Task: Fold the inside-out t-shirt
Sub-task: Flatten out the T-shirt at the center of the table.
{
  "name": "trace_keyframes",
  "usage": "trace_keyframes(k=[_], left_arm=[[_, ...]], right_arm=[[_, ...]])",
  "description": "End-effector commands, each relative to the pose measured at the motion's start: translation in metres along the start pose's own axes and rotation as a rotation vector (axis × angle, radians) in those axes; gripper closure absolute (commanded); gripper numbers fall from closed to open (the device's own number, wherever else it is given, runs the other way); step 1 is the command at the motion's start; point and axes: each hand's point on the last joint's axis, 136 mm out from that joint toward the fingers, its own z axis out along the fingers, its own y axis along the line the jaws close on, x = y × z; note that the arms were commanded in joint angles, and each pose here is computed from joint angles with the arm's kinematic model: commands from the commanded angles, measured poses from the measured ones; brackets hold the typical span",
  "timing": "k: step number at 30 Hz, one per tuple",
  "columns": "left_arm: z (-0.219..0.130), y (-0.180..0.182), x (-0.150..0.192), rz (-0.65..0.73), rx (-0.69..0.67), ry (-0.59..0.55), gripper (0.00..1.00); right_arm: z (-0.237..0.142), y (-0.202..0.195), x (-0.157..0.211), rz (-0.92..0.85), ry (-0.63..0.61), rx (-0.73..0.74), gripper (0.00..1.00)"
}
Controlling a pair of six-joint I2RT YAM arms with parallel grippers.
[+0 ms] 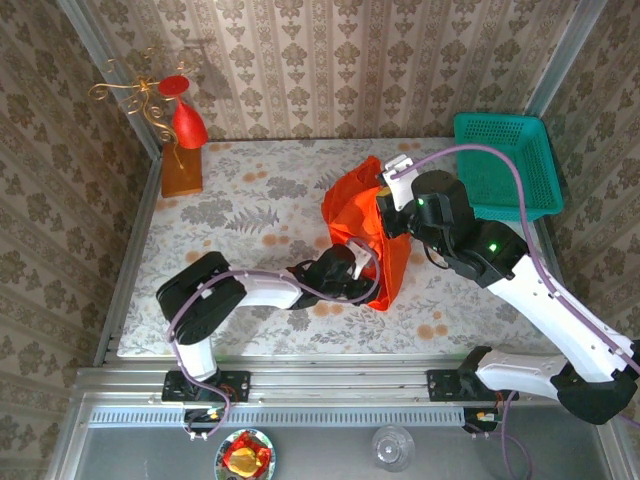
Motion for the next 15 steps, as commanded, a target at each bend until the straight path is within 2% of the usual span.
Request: trace_keyframes(k=[1,3,5,8,12,15], left_arm=[[0.002,-0.004,0.0,-0.022,0.036,-0.001,0.68],[0.001,0.0,0.004,-0.029,0.021,0.007,0.77],[-0.006,0.007,0.003,-0.033,-0.002,-0.005,0.89],[-0.033,0.019,-0.013,-0.02,-0.062,-0.063,0.98],[-0.107,0.047,-0.059,-0.025,-0.184,-0.203,1.0],[-0.185,0.054,-0.106,-0.002,-0.25,-0.351,1.0]], right_arm=[[-0.013,-0.02,-0.015,0.021,-0.051,0.08,1.0],[-0.014,-0.032,-0.01,0.019,-0.036,0.14,1.0],[-0.017,-0.046,-0.003,0.024,-0.022,0.193,1.0],[-0.024,-0.062,0.005,0.039,-0.014,0.248,1.0],[-0.034,-0.083,0.02,0.083,-0.005,0.307,1.0],[-0.041,-0.093,0.031,0.121,-0.005,0.339,1.0]])
